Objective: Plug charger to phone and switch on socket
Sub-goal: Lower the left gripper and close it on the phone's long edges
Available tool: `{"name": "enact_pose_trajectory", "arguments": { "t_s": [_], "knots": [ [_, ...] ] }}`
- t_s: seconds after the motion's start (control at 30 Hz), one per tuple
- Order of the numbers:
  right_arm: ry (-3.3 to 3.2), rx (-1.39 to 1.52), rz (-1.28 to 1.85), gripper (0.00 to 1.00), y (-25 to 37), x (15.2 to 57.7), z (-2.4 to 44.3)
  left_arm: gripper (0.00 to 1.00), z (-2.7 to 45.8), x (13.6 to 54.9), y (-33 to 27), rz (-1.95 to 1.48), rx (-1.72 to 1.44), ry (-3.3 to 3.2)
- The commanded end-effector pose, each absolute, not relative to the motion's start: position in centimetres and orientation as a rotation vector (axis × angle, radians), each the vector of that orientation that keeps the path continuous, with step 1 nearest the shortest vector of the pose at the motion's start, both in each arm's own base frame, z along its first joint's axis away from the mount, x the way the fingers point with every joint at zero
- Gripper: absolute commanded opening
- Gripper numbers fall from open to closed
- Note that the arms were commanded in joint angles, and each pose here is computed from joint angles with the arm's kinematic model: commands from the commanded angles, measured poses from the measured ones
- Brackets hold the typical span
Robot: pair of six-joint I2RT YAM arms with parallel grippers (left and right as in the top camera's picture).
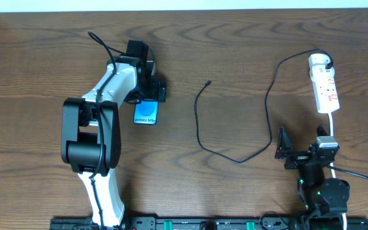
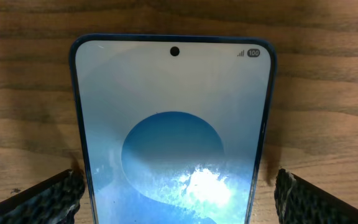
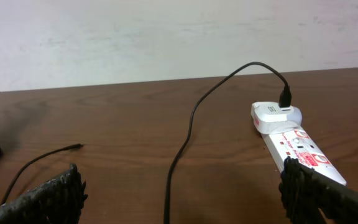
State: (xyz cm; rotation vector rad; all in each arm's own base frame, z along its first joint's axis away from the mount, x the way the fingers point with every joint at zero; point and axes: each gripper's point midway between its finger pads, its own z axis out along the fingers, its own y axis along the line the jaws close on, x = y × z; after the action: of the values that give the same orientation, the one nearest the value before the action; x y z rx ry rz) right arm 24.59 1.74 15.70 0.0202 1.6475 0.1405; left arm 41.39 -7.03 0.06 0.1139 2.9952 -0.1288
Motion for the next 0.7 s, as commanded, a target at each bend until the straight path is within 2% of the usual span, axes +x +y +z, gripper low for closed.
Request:
{"name": "enact_pose_trajectory", "arguments": {
  "t_s": [0.0, 0.4, 0.67],
  "knots": [
    [1.647, 0.033, 0.143, 0.99, 1.6, 24.6, 15.7, 1.0, -2.4, 39.3, -7.1, -0.135, 0.127, 3.07],
    [1.647, 0.033, 0.143, 0.99, 1.6, 24.6, 15.7, 0.87, -2.9, 38.7, -5.9, -0.025, 0.127, 3.089],
    [1.647, 0.032, 0.143, 0.99, 1.6, 24.6, 15.7, 0.86, -2.9, 38.2, -6.7, -0.024, 0.156, 3.102]
  ]
}}
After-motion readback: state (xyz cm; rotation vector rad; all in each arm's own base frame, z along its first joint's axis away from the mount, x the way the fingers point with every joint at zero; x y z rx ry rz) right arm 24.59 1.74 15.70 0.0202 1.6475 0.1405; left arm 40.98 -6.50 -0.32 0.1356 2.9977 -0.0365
